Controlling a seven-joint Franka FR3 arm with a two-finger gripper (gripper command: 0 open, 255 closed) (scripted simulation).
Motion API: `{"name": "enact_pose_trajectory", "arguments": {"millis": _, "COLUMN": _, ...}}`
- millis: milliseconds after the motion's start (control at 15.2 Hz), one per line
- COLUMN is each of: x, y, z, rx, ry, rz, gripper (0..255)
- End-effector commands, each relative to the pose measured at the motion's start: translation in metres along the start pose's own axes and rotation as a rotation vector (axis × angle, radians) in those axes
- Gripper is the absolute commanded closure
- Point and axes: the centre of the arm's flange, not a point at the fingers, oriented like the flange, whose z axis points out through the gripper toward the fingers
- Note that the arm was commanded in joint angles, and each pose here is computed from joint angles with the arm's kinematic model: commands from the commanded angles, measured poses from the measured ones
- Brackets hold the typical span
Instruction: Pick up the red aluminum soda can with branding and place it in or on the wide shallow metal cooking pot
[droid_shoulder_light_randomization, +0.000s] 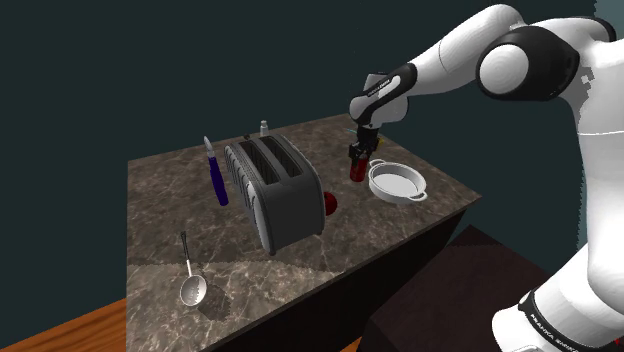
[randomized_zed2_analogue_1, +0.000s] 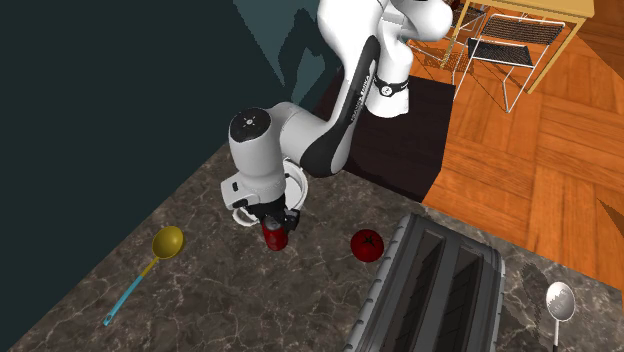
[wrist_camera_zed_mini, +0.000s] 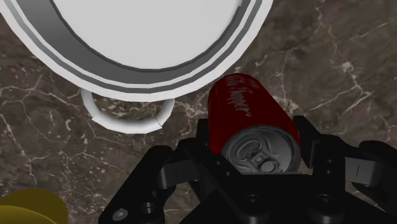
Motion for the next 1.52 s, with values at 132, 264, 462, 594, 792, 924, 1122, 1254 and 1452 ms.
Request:
{"name": "enact_pose_trajectory", "arguments": {"millis": 132, "x": 0.0, "y": -0.001, "z": -0.015, "rx": 0.0, "ry": -0.001, "rz": 0.0, "gripper": 255}}
{"name": "enact_pose_trajectory", "arguments": {"millis": 264, "x": 0.001, "y": -0.001, "z": -0.026, "rx": 0.0, "ry": -0.001, "rz": 0.0, "gripper": 255}}
{"name": "enact_pose_trajectory", "arguments": {"millis": 462, "x": 0.001, "y": -0.001, "z": -0.042, "rx": 0.0, "ry": -0.001, "rz": 0.0, "gripper": 255}}
{"name": "enact_pose_trajectory", "arguments": {"millis": 594, "x": 0.001, "y": -0.002, "z": -0.052, "rx": 0.0, "ry": -0.001, "rz": 0.0, "gripper": 255}}
{"name": "enact_pose_trajectory", "arguments": {"millis": 792, "x": 0.001, "y": -0.002, "z": -0.068, "rx": 0.0, "ry": -0.001, "rz": 0.0, "gripper": 255}}
{"name": "enact_pose_trajectory", "arguments": {"millis": 924, "x": 0.002, "y": -0.002, "z": -0.079, "rx": 0.0, "ry": -0.001, "rz": 0.0, "gripper": 255}}
{"name": "enact_pose_trajectory", "arguments": {"millis": 1122, "x": 0.002, "y": -0.003, "z": -0.095, "rx": 0.0, "ry": -0.001, "rz": 0.0, "gripper": 255}}
{"name": "enact_pose_trajectory", "arguments": {"millis": 1254, "x": 0.002, "y": -0.003, "z": -0.105, "rx": 0.0, "ry": -0.001, "rz": 0.0, "gripper": 255}}
{"name": "enact_pose_trajectory", "arguments": {"millis": 1452, "x": 0.002, "y": -0.004, "z": -0.117, "rx": 0.0, "ry": -0.001, "rz": 0.0, "gripper": 255}}
